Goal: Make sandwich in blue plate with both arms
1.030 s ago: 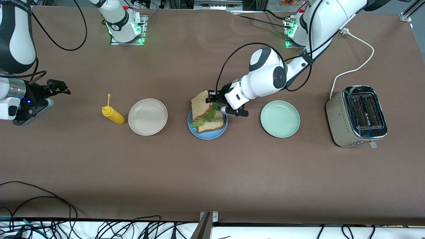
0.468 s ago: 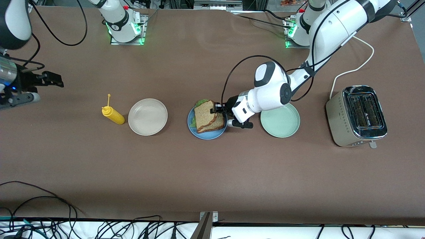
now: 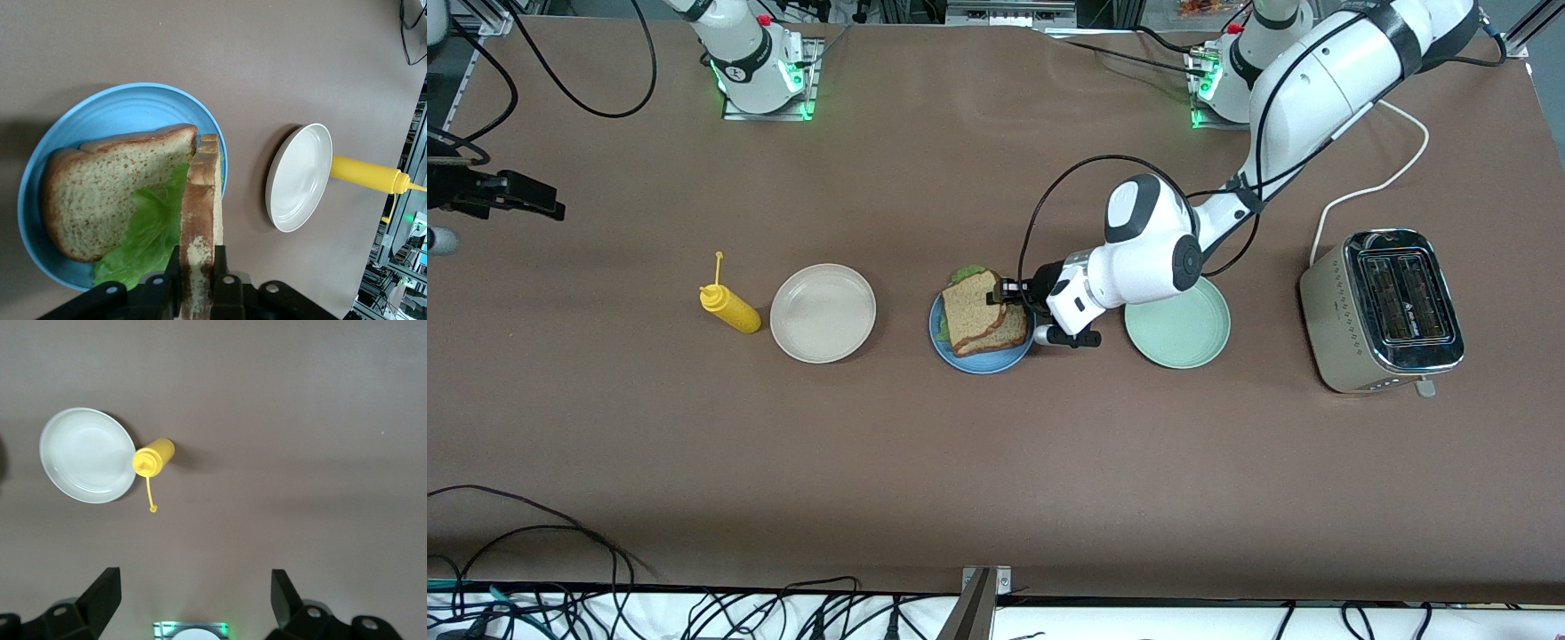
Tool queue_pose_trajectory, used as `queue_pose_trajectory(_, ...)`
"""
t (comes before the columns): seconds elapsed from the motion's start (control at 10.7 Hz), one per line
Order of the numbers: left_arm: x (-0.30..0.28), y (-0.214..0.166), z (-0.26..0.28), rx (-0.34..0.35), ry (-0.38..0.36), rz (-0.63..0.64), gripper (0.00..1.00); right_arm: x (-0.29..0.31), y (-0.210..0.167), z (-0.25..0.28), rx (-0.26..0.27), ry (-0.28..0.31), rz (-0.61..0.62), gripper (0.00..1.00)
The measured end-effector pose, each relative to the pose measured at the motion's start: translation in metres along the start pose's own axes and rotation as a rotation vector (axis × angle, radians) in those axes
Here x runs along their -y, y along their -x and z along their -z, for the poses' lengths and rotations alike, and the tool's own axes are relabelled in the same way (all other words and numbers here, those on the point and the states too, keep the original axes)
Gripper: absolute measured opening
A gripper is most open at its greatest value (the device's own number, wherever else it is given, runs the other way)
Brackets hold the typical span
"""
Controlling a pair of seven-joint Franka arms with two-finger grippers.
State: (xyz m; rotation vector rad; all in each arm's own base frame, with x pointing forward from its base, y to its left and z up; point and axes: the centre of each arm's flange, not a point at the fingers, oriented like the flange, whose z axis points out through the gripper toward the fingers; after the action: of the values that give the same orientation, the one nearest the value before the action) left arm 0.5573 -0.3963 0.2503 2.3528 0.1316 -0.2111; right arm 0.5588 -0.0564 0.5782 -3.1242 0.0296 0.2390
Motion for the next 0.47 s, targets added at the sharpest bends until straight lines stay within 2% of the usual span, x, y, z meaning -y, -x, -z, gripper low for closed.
queue_pose_trajectory(0.09, 0.0016, -0.0012, -0.0002, -0.001, 0.0, -0.004, 0.22, -0.0088, 0.0029, 0.0038, -0.01, -0.029, -0.019, 1.0)
queue_pose_trajectory(0.19, 0.0022, -0.0019, 0.0002, -0.002, -0.001, -0.006, 0.27, -0.0151, 0.0051, 0.0059, -0.015, -0.033, -0.03, 1.0)
queue_pose_trajectory(0.28, 0.003, -0.0025, 0.0004, -0.003, -0.002, -0.005, 0.37, -0.0169, 0.0071, 0.0079, -0.018, -0.033, -0.039, 1.0)
queue_pose_trajectory(0.37, 0.0033, -0.0027, 0.0006, -0.004, -0.002, -0.011, 0.52, -0.0164, 0.0086, 0.0094, -0.021, -0.03, -0.041, 1.0)
queue_pose_trajectory(0.47, 0.0024, -0.0025, 0.001, -0.005, -0.007, -0.027, 0.63, -0.0099, 0.0089, 0.0109, -0.021, 0.001, -0.03, 1.0)
